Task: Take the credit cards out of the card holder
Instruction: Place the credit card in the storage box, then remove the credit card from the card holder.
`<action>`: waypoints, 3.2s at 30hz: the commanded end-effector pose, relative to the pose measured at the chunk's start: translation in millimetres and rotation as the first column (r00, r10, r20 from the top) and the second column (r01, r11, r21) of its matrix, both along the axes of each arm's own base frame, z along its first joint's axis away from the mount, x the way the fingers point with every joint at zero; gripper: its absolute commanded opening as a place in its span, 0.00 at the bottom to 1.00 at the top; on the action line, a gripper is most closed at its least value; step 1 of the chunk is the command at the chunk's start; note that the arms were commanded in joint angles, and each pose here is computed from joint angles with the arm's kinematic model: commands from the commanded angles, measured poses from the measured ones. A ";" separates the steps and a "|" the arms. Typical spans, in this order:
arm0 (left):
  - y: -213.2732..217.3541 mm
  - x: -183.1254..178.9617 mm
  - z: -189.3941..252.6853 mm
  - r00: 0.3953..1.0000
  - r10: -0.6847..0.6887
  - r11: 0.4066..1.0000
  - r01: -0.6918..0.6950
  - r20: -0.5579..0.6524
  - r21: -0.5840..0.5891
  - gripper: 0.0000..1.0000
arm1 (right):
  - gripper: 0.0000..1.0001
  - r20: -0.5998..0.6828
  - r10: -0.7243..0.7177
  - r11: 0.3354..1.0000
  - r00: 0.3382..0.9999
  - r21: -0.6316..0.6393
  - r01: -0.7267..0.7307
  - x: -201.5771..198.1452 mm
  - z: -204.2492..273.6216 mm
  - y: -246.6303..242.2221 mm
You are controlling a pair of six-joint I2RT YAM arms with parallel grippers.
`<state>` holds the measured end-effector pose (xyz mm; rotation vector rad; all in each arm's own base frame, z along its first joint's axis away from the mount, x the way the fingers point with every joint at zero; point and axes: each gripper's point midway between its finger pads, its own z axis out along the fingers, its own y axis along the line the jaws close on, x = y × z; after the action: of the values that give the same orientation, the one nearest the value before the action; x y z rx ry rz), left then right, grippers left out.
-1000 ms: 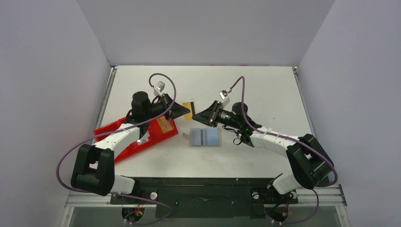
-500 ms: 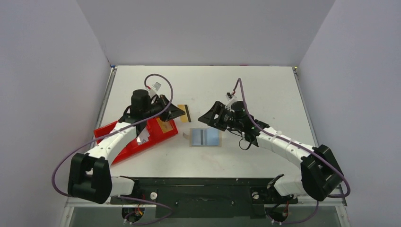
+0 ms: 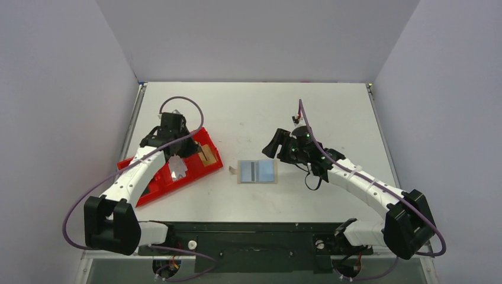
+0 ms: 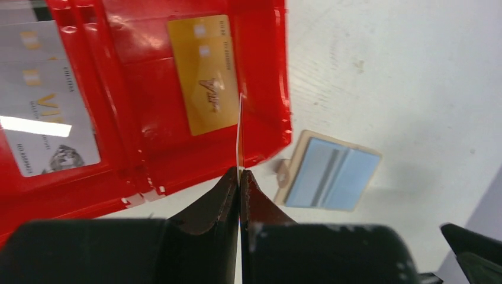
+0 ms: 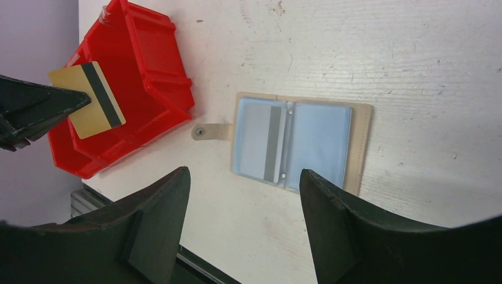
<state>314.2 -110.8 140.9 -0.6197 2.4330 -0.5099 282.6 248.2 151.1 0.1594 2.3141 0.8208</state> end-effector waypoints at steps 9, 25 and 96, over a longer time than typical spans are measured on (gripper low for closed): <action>28.7 36.1 -43.8 0.989 0.129 0.981 -0.117 -0.073 0.154 0.00 | 0.64 0.068 -0.007 1.000 0.998 -0.008 0.008 2.3 13.4 -7.5; 10.6 58.0 -79.7 0.992 0.045 0.996 -0.035 -0.122 0.079 0.00 | 0.63 0.071 -0.004 1.000 0.997 -0.018 0.005 -1.6 10.4 -11.6; 37.1 23.2 23.3 1.000 0.001 0.975 -0.007 0.027 0.224 0.50 | 0.65 0.048 0.006 0.997 0.999 -0.076 -0.002 -4.6 -1.1 -3.9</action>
<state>332.1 -68.0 132.3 -0.5831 2.4954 -0.1833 273.9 240.7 143.6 0.1166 2.3185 0.7716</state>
